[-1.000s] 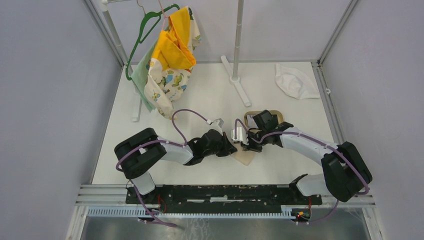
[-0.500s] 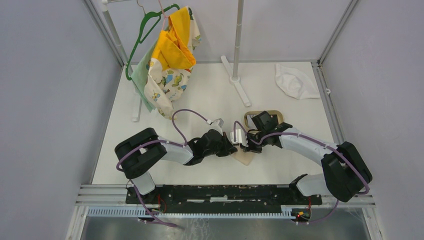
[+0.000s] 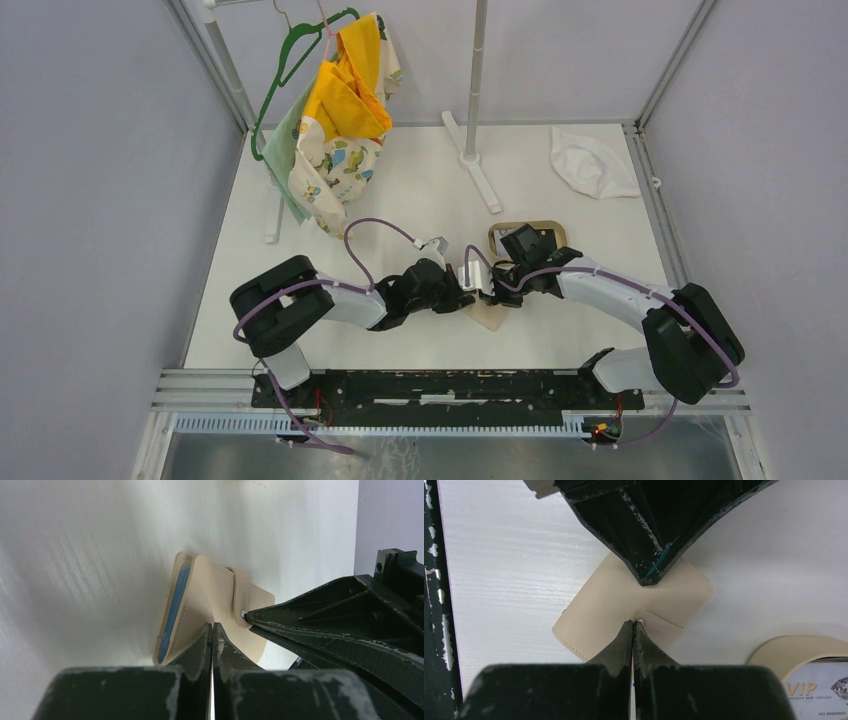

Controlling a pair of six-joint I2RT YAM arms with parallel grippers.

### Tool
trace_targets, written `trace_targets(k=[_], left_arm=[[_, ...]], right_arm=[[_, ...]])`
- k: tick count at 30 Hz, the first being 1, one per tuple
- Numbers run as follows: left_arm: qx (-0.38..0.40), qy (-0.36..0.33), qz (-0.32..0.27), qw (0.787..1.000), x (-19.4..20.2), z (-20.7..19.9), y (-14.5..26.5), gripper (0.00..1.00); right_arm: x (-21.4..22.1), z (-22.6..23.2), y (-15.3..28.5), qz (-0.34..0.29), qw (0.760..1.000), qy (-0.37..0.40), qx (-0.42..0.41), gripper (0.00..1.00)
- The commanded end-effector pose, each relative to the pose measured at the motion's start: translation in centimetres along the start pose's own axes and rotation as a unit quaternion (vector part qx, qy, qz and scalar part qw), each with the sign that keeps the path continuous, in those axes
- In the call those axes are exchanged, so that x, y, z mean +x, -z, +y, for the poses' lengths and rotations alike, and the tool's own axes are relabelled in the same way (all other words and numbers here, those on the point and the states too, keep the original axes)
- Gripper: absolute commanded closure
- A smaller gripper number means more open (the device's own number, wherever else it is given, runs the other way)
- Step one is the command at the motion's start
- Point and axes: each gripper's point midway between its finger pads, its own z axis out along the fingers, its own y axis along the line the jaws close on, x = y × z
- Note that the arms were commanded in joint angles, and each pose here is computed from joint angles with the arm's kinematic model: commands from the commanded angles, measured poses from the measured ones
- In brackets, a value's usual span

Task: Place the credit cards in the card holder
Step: Close the card holder at the center of the board.

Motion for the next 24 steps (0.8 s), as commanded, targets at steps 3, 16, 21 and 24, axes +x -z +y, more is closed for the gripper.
trace_targets(k=[3,16,21,24], left_arm=[[-0.003,-0.022,0.005,1.000,0.3,0.5,-0.4,0.98],[-0.001,-0.023,0.005,1.000,0.3,0.5,-0.4,0.98],[-0.001,-0.023,0.006,1.000,0.3,0.4,-0.4,0.98],[0.000,-0.023,0.005,1.000,0.3,0.4,-0.4,0.98]], right_arm=[[-0.7,-0.8,0.5,-0.008,1.000,0.007,0.027,1.00],[-0.5,-0.7,0.5,-0.010,1.000,0.003,0.025,1.00],[0.0,-0.4,0.1,0.000,1.000,0.004,0.014,1.00],[0.1,-0.3,-0.1,0.005,1.000,0.004,0.012,1.00]])
